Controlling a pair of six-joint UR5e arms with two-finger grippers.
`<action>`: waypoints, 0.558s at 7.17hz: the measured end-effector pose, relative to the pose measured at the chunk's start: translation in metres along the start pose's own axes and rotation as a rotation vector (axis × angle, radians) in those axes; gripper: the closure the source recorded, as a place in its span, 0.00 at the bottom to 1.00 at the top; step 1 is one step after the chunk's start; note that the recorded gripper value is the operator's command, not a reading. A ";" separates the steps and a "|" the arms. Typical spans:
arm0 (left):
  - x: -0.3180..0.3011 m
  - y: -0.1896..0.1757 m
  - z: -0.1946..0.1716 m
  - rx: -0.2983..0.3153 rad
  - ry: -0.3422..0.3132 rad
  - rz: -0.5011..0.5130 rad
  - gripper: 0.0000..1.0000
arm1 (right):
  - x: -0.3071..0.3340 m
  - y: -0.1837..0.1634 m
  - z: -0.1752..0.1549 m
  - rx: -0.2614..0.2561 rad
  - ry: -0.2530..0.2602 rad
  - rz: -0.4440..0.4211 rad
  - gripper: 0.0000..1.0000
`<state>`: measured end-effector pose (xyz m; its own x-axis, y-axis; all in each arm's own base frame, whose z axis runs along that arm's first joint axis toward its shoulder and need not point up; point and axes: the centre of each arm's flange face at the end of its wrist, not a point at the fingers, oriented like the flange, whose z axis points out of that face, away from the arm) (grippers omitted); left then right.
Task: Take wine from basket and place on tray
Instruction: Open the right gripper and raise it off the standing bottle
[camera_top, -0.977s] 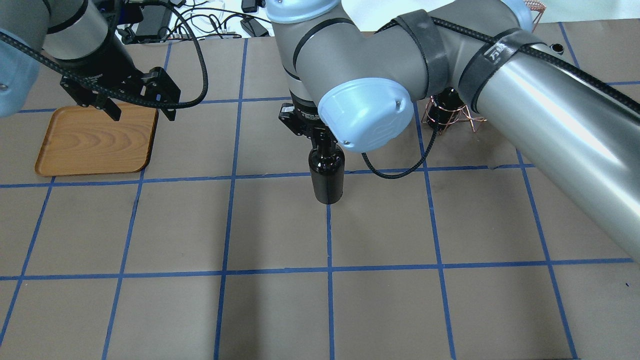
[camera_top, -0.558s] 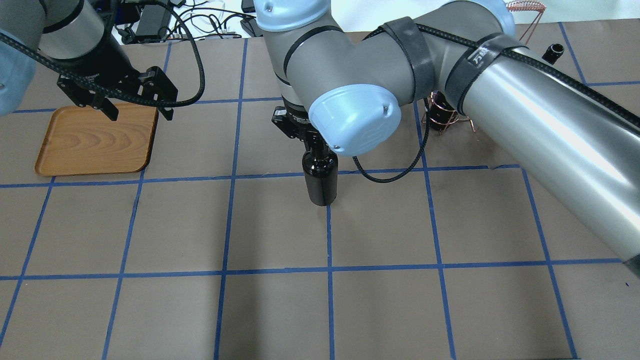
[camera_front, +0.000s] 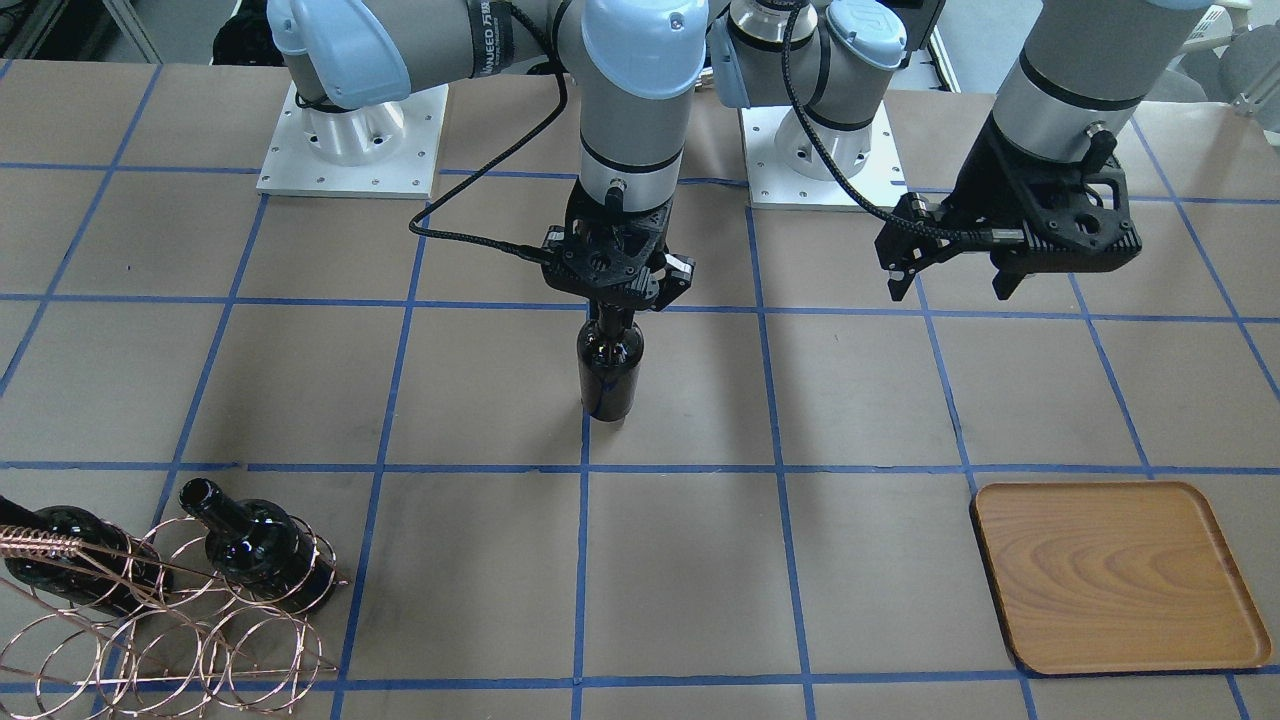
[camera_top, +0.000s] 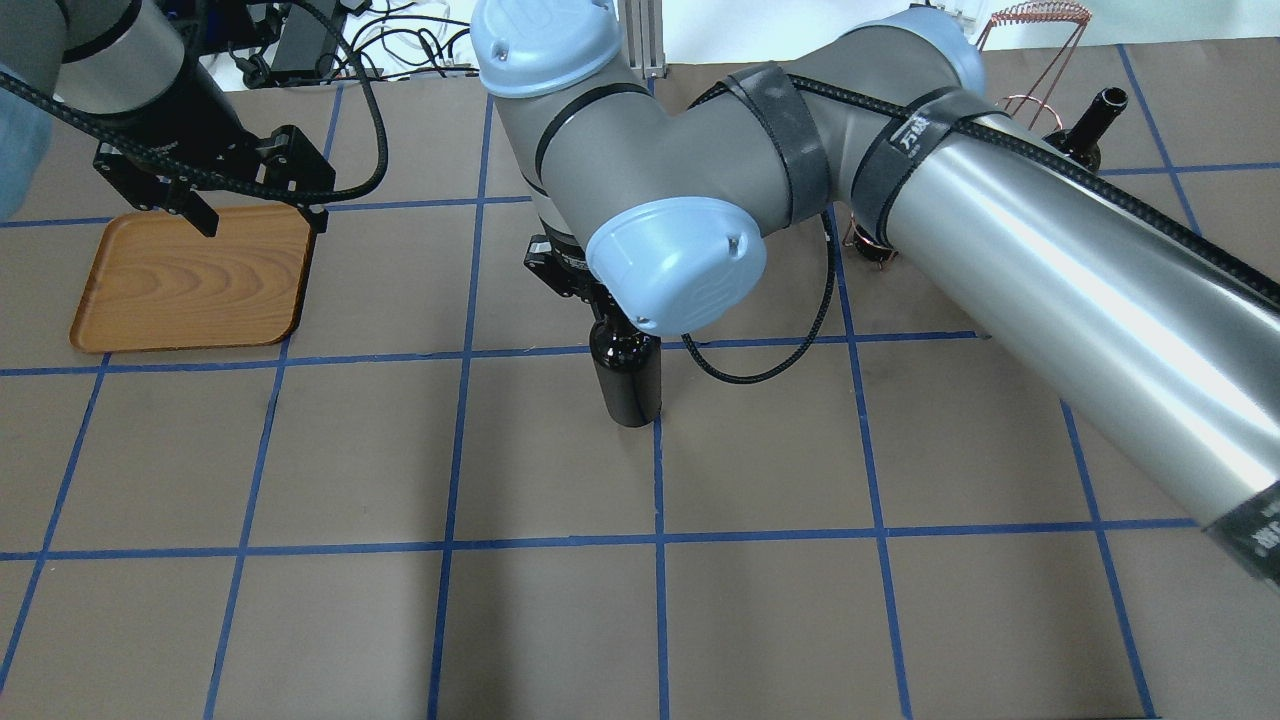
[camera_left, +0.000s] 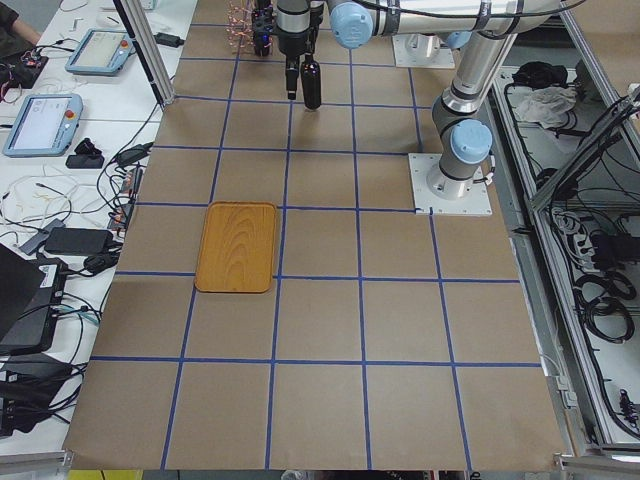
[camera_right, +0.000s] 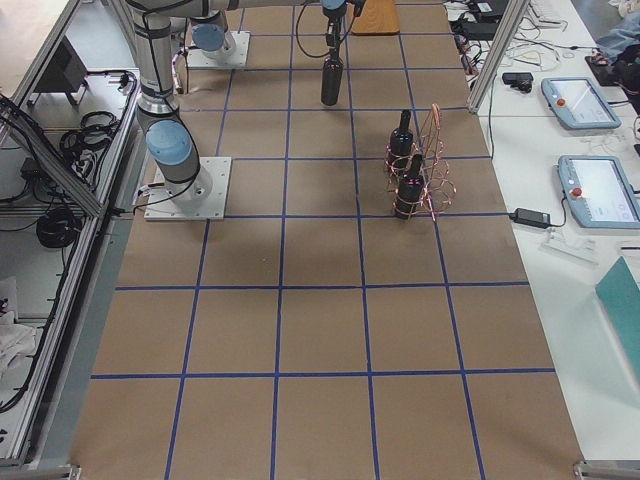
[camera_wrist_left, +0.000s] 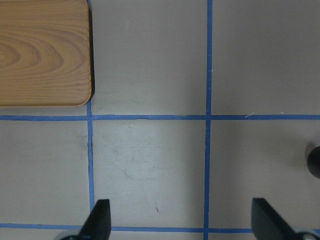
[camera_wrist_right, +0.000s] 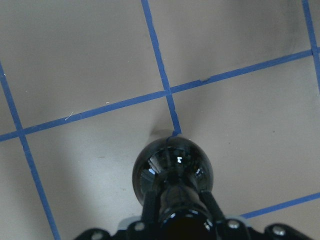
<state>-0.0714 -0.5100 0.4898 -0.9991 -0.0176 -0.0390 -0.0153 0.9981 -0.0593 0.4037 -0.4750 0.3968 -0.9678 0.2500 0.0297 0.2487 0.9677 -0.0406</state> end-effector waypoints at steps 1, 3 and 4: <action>-0.001 -0.001 0.001 -0.002 0.001 -0.001 0.00 | -0.001 0.000 0.001 0.002 -0.001 -0.001 0.69; 0.000 -0.003 0.005 -0.008 0.007 -0.001 0.00 | -0.002 0.000 0.002 0.002 -0.002 -0.001 0.02; 0.000 -0.004 0.007 -0.012 0.009 -0.001 0.00 | -0.003 0.000 0.003 0.001 -0.002 -0.005 0.00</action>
<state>-0.0708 -0.5140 0.4831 -0.9994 -0.0177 -0.0296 -0.0163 0.9988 -0.0473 0.4060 -0.4760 0.3938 -0.9690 0.2455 0.0279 0.2443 0.9688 -0.0414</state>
